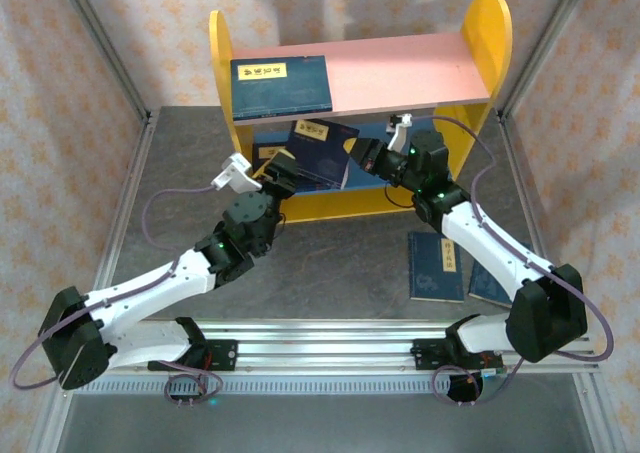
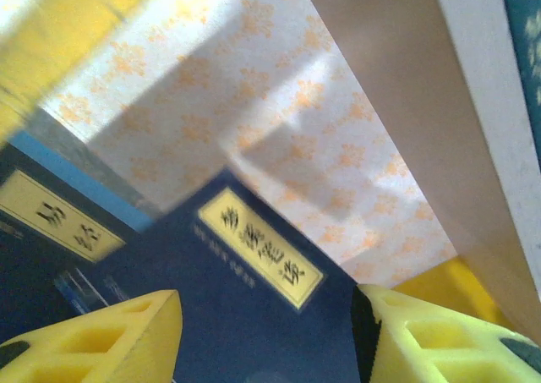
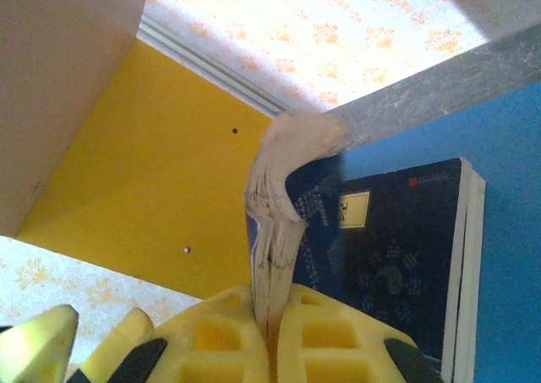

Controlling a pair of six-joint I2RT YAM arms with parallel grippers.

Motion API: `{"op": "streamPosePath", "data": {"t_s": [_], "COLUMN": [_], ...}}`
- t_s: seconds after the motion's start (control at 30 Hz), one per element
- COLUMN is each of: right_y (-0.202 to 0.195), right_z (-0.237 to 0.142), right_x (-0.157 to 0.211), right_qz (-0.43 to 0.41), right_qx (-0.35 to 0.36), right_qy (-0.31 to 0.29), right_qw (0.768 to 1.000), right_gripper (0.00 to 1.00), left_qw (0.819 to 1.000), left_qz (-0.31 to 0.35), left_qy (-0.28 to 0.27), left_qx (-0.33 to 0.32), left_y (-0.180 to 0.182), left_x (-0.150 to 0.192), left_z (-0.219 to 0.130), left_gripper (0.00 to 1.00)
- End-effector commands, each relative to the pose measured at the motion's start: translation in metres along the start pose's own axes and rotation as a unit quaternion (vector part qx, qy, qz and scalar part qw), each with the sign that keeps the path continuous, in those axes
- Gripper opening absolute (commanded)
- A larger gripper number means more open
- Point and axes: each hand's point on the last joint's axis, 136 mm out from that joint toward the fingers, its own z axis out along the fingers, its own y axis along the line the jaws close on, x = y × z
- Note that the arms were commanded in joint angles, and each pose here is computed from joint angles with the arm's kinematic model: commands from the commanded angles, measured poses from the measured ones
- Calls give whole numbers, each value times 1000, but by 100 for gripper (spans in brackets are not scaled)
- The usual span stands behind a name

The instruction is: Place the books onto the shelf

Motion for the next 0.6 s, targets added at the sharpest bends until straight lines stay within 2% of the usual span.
{"op": "streamPosePath", "data": {"t_s": [0.0,0.57], "right_y": [16,-6], "right_z": [-1,34], "right_x": [-14,-5], "right_qz": [-37,-30], "right_qx": [-30,-72], "right_qy": [2,93], "right_qw": [999,993], "right_gripper": [4,3], "left_qw": [998,987], "left_qz": [43,115], "left_qy": [1,-6], "left_qx": [-43,-115], "left_y": [22,62], "left_x": [-11,-57], "left_z": [-6,-39], "left_gripper": [54,55]}}
